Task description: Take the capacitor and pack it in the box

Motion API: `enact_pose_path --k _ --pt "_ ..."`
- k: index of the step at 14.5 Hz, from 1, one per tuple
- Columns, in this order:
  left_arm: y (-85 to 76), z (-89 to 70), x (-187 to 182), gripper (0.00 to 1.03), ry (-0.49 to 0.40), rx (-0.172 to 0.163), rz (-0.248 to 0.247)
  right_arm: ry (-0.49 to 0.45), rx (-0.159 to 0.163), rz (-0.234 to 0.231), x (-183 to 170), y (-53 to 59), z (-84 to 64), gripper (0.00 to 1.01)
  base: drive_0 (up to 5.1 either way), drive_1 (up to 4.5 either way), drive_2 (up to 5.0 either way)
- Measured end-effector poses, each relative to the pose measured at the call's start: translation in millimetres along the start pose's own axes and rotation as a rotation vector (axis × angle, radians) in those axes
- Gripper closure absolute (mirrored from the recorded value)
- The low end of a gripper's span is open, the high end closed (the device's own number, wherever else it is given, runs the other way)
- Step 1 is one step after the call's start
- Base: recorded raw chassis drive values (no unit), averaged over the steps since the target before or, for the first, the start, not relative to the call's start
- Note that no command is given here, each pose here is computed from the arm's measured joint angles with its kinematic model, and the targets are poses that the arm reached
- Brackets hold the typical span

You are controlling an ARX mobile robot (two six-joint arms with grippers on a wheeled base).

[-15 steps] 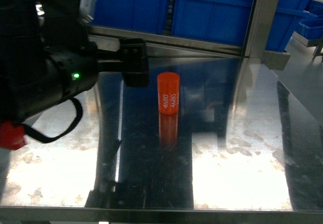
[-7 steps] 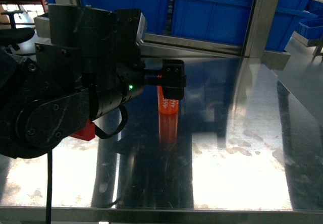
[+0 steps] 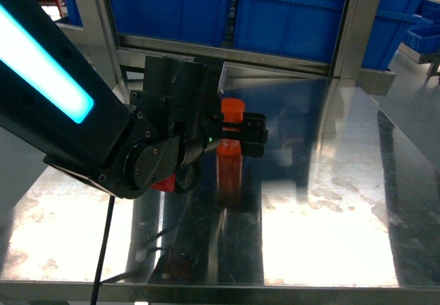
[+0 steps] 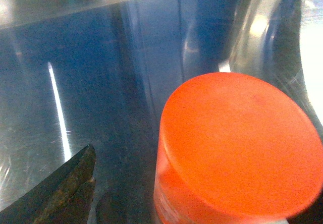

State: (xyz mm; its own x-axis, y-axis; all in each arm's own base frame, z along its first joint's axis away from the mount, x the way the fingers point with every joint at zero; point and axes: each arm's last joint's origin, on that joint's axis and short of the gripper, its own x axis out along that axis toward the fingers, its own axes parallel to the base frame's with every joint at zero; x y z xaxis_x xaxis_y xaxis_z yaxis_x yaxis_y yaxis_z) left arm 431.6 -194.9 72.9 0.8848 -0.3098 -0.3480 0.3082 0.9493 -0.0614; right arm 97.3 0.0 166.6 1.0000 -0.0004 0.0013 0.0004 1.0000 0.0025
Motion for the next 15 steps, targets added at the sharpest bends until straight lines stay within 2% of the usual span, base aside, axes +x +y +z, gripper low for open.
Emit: enact_pose_path --k 1,2,3,4,5,6,7,11,15 --pt "-0.9 -0.6 7.3 0.05 0.001 -0.001 0.000 0.000 0.000 0.000 0.0 0.0 0.0 0.03 0.0 0.00 0.0" --pt "-3.1 4.9 21.8 0.25 0.031 -0.023 -0.003 0.000 0.000 0.000 0.0 0.0 0.0 0.03 0.0 0.00 0.0" --pt "-3.4 5.3 22.0 0.59 0.040 -0.023 -0.015 0.000 0.000 0.000 0.0 0.0 0.0 0.03 0.0 0.00 0.0" --pt "10.2 16.7 -17.9 0.60 -0.050 -0.047 -0.004 0.000 0.000 0.000 0.0 0.0 0.0 0.03 0.0 0.00 0.0" --pt "23.1 40.5 -51.0 0.60 -0.159 -0.059 0.011 0.000 0.000 0.000 0.0 0.0 0.0 0.03 0.0 0.00 0.0" --pt "37.0 64.9 -91.5 0.60 -0.293 -0.053 0.039 0.000 0.000 0.000 0.0 0.0 0.0 0.03 0.0 0.00 0.0" --pt "49.0 76.0 -122.5 0.60 -0.379 -0.040 0.069 0.000 0.000 0.000 0.0 0.0 0.0 0.03 0.0 0.00 0.0" --pt "64.8 73.1 -162.4 0.60 -0.420 -0.028 0.110 0.000 0.000 0.000 0.0 0.0 0.0 0.03 0.0 0.00 0.0" --pt "75.8 61.4 -199.7 0.60 -0.396 -0.031 0.126 0.000 0.000 0.000 0.0 0.0 0.0 0.03 0.0 0.00 0.0"
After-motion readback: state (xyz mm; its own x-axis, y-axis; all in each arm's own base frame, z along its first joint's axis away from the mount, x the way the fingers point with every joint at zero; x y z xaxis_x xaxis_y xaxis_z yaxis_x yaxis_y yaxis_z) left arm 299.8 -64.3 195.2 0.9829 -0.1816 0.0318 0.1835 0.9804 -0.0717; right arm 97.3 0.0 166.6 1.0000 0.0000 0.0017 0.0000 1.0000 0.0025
